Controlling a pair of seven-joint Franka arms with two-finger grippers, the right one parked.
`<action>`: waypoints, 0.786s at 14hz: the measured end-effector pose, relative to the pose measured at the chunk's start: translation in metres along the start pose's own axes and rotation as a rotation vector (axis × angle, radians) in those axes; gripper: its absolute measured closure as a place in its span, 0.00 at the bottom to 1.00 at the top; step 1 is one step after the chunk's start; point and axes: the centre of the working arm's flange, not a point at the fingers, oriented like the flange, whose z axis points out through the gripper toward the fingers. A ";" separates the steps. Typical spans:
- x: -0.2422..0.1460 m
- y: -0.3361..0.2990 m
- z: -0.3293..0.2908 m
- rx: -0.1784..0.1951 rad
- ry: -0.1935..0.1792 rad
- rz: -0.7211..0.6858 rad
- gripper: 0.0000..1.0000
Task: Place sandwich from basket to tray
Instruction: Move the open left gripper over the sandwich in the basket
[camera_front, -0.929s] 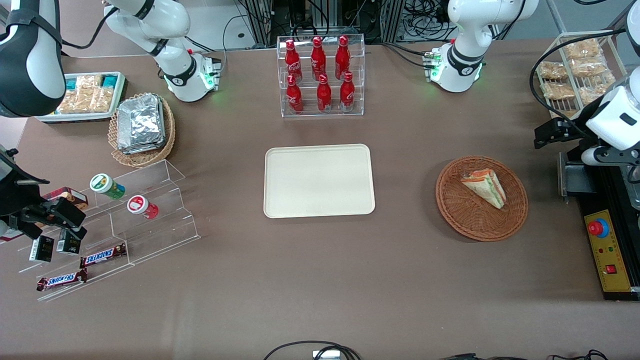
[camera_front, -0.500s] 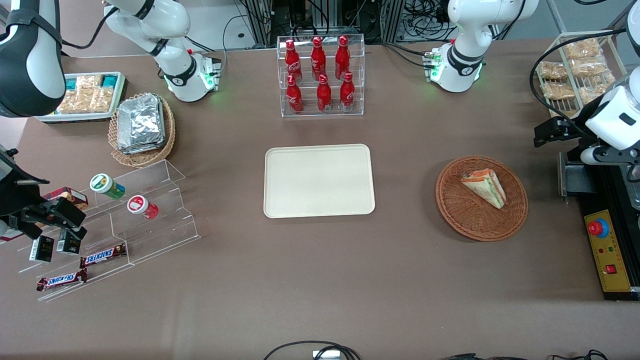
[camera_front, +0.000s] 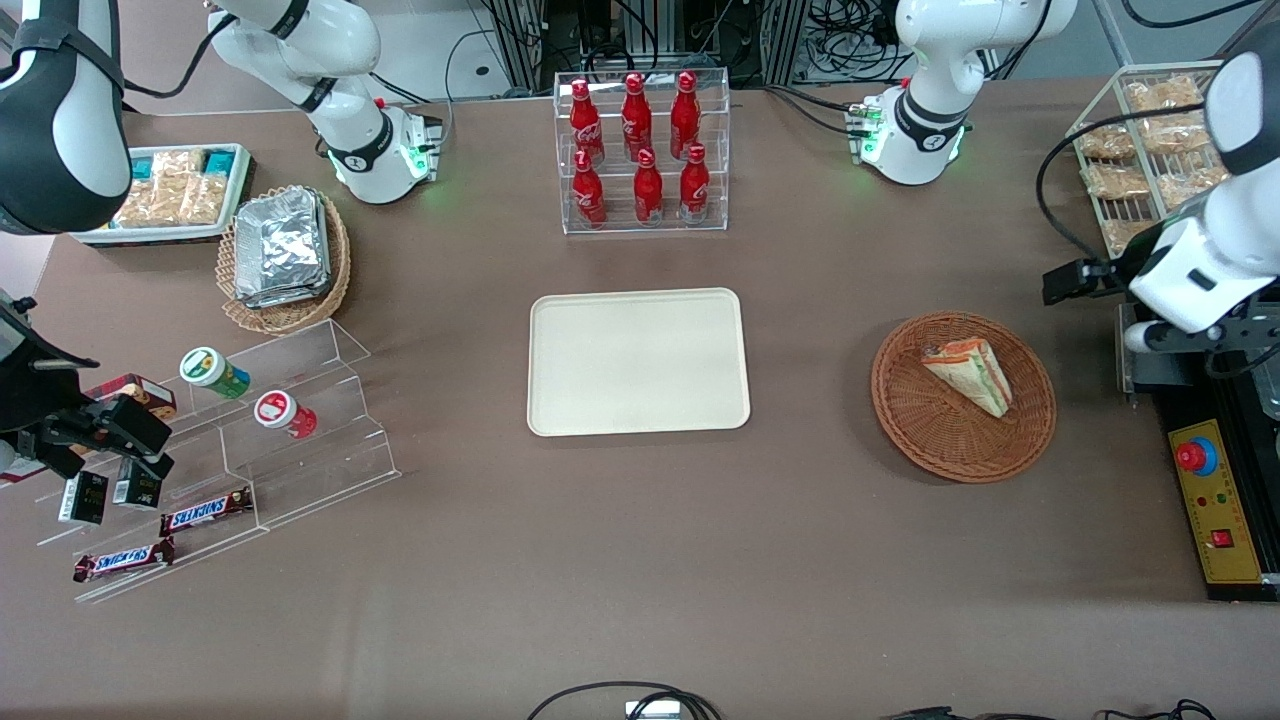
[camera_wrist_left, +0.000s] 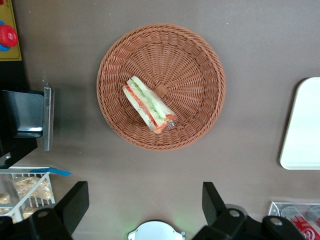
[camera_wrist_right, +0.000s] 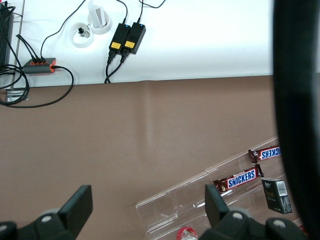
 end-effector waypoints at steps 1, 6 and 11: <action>0.000 -0.001 0.015 0.000 0.013 -0.020 0.00; -0.013 -0.002 0.099 -0.005 0.061 -0.164 0.00; -0.020 -0.002 0.147 -0.017 0.102 -0.283 0.00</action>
